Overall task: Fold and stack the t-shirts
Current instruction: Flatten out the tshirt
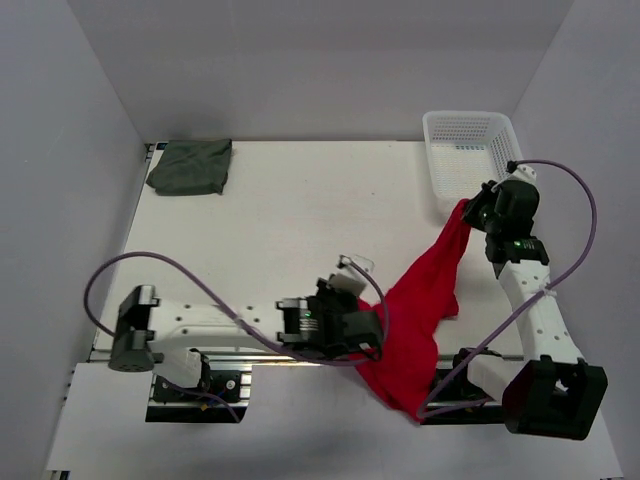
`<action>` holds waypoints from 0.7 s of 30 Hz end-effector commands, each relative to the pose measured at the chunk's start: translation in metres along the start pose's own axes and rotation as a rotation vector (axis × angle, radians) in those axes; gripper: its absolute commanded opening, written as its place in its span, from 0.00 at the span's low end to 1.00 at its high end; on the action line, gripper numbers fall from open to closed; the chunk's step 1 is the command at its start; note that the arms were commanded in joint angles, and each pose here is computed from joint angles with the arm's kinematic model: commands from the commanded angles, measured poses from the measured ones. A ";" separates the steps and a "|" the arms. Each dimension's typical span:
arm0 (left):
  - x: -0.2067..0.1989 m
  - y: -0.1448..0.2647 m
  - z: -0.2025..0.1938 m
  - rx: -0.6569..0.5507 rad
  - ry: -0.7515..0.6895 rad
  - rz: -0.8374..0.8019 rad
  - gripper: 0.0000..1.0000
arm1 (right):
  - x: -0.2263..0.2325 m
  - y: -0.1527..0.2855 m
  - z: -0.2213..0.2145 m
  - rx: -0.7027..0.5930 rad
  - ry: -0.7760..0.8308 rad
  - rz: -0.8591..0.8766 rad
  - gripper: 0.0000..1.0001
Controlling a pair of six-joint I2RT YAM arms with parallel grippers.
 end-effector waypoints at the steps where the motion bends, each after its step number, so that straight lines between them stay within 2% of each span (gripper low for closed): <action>1: 0.054 0.018 0.048 -0.234 0.161 0.156 0.00 | 0.019 0.021 0.039 -0.164 0.080 0.146 0.00; 5: 0.085 0.031 0.092 -0.360 0.223 0.220 0.00 | 0.028 0.042 0.068 -0.257 0.106 0.184 0.00; 6: 0.097 0.034 0.104 -0.387 0.174 0.275 0.00 | 0.030 0.048 0.078 -0.286 0.111 0.183 0.00; 7: 0.100 0.039 0.119 -0.425 0.228 0.275 0.00 | 0.033 0.055 0.088 -0.318 0.118 0.188 0.00; 8: 0.109 0.043 0.127 -0.434 0.142 0.318 0.00 | 0.034 0.059 0.094 -0.337 0.125 0.182 0.00; 10: 0.127 0.051 0.145 -0.474 0.155 0.410 0.00 | 0.036 0.073 0.112 -0.391 0.129 0.164 0.00; 11: 0.134 0.060 0.160 -0.528 0.279 0.389 0.00 | 0.037 0.077 0.117 -0.411 0.137 0.158 0.00; 12: 0.150 0.066 0.165 -0.519 0.190 0.435 0.00 | 0.039 0.084 0.125 -0.438 0.138 0.156 0.00; 13: 0.157 0.073 0.169 -0.544 0.209 0.418 0.00 | 0.036 0.090 0.132 -0.474 0.131 0.108 0.00; 14: 0.173 0.083 0.175 -0.596 0.305 0.395 0.00 | 0.035 0.092 0.135 -0.488 0.131 0.094 0.00; 16: 0.188 0.088 0.178 -0.617 0.301 0.399 0.00 | 0.035 0.100 0.145 -0.529 0.129 0.067 0.00; 18: 0.193 0.091 0.181 -0.633 0.299 0.386 0.00 | 0.035 0.102 0.148 -0.537 0.131 0.058 0.00; 21: 0.183 0.079 0.190 -0.606 0.209 0.425 0.00 | 0.036 0.103 0.149 -0.531 0.130 0.073 0.00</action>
Point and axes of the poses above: each gripper's point midway between its finger pads, its own y axis back along the fingers, its own x axis along the line the jaws close on, z = x × y, the point moved 9 cm from there along y, back along the fingers, and after that the axes turned 4 degrees about y, right-handed, at the moved point
